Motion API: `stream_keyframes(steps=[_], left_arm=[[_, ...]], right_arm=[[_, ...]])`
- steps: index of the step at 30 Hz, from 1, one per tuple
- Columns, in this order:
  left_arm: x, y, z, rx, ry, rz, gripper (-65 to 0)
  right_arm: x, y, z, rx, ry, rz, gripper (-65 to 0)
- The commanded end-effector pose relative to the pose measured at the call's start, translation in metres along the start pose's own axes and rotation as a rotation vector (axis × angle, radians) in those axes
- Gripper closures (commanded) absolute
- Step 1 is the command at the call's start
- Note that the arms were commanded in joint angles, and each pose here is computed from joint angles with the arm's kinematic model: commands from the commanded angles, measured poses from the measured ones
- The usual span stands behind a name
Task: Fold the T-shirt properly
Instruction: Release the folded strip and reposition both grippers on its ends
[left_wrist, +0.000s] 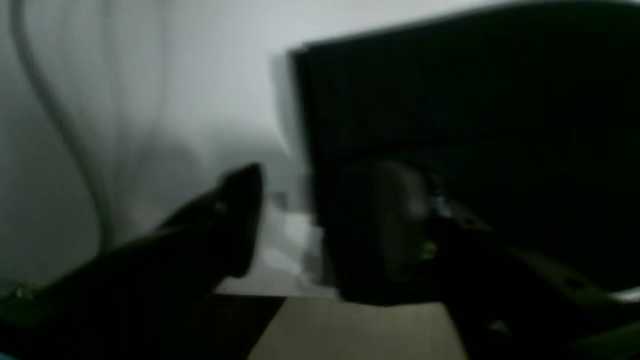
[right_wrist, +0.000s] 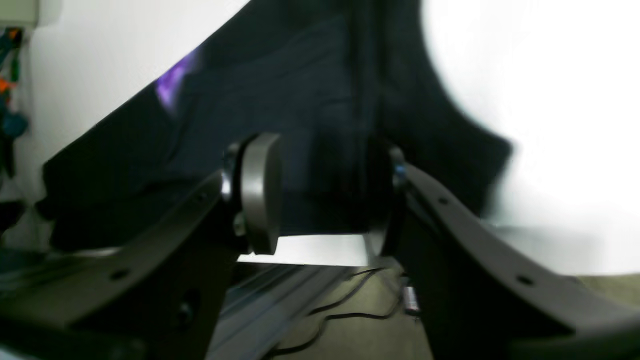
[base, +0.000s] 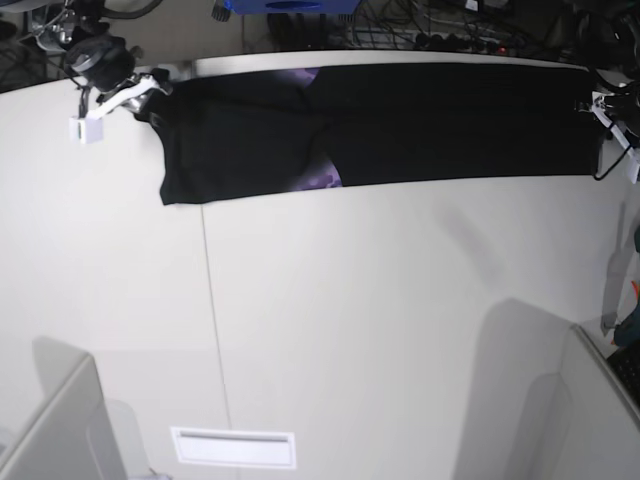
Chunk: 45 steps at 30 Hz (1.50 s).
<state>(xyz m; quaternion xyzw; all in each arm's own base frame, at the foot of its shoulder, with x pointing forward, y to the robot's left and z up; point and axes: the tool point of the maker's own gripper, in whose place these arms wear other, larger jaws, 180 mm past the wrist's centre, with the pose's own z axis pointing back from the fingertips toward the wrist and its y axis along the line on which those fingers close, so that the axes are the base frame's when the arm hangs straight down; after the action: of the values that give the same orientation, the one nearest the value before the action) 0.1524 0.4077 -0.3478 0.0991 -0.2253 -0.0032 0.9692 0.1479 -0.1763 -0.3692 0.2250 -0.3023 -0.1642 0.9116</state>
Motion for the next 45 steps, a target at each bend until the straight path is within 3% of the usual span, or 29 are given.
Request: stream_keyframes(steps=[1,4,6,7,8,12,17,23,29,34,39,45], left_arm=[[0.011,0.017,0.012,0.045,-0.040,0.003,-39.2],[0.017,0.031,0.026,0.093,-0.081,0.027,-31.9],[0.013,0.021,0.029,0.088,-0.100,0.048,-15.0],[0.010,0.014,0.027,0.080,-0.101,0.061,-2.3],[0.005,0.008,0.025,0.071,-0.094,0.070,0.0],[-0.015,-0.015,0.007,0.005,-0.047,0.115,0.0],[-0.034,-0.041,-0.023,-0.024,0.083,0.019,0.0],[-0.022,-0.080,-0.050,-0.029,0.077,-0.059,0.0],[0.012,-0.120,-0.066,-0.045,0.038,-0.133,0.0],[0.046,-0.134,-0.071,-0.024,-0.013,-0.133,0.0],[0.082,-0.141,-0.073,-0.005,-0.066,-0.118,0.0],[0.092,-0.135,-0.066,0.013,-0.062,-0.100,0.0]], right_arm=[[0.011,-0.005,0.006,-0.016,-0.039,0.017,-26.1],[0.019,-0.009,0.009,-0.028,-0.071,0.043,-23.4],[0.019,0.006,0.006,0.037,-0.075,0.112,-13.2],[0.017,0.021,-0.001,0.093,-0.063,0.158,-5.3],[0.013,0.032,-0.006,0.132,-0.042,0.201,0.0],[-0.002,0.037,-0.033,0.101,0.059,0.266,0.0],[-0.006,0.022,-0.061,0.024,0.097,0.277,0.0],[-0.012,-0.007,-0.085,-0.076,0.149,0.272,0.0],[0.012,-0.056,-0.095,-0.196,0.085,0.184,0.0],[0.035,-0.092,-0.089,-0.291,0.028,0.130,0.0],[0.054,-0.091,-0.090,-0.292,-0.012,0.123,0.0],[0.062,-0.084,-0.085,-0.288,-0.044,0.140,0.0]])
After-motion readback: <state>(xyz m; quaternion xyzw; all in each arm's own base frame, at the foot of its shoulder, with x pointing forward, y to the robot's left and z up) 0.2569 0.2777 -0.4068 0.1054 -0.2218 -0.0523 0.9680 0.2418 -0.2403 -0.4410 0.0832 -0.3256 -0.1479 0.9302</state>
